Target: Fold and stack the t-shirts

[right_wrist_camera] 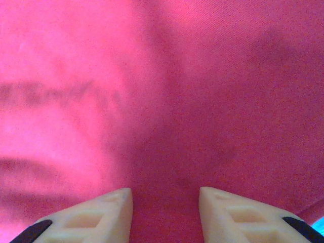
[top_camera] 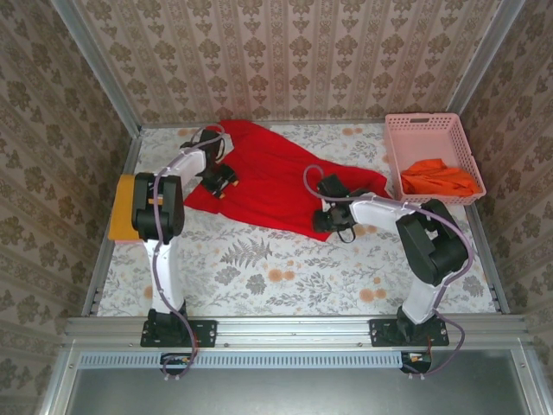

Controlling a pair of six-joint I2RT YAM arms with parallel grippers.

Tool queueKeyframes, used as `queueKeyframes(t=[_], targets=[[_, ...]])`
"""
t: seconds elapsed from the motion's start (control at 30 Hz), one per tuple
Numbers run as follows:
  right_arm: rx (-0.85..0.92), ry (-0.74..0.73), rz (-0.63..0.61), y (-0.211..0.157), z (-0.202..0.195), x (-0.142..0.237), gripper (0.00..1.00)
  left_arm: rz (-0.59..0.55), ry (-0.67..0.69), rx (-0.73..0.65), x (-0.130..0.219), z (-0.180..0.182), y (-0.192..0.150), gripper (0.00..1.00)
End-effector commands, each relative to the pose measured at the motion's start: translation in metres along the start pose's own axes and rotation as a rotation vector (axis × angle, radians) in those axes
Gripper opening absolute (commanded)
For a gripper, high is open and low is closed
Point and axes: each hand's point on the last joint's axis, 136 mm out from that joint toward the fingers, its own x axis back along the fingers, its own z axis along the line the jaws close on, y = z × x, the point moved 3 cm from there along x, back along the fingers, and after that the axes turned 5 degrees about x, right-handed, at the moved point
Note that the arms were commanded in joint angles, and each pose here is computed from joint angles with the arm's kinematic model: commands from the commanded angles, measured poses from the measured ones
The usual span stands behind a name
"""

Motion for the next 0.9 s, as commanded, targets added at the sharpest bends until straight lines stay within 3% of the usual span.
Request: queueKeyframes(t=[0.0,0.2,0.33,0.43,0.53,0.7,0.87], targets=[[0.031,0.075,0.080,-0.024,0.032,0.009,0.39,0.025,0.076,-0.012,-0.017,0.017,0.017,0.48],[0.072,0.116,0.079,-0.019,0.060,0.020,0.40,-0.017,0.047,-0.003,-0.008,0.008,0.046,0.48],[0.091,0.158,-0.003,0.000,0.069,0.039,0.49,-0.017,0.024,-0.009,-0.004,0.002,0.060,0.50],[0.053,0.134,-0.083,0.020,0.053,0.055,0.62,-0.035,-0.002,-0.041,0.007,-0.009,0.062,0.54],[-0.018,0.051,-0.127,0.035,0.018,0.062,0.65,-0.077,-0.049,-0.078,0.031,-0.024,0.057,0.64],[-0.013,-0.083,-0.161,0.062,-0.034,0.068,0.65,-0.170,-0.085,-0.122,0.078,-0.035,0.041,0.90],[0.162,-0.144,-0.107,0.089,-0.040,0.053,0.67,-0.174,-0.089,0.005,0.093,-0.014,0.001,0.95]])
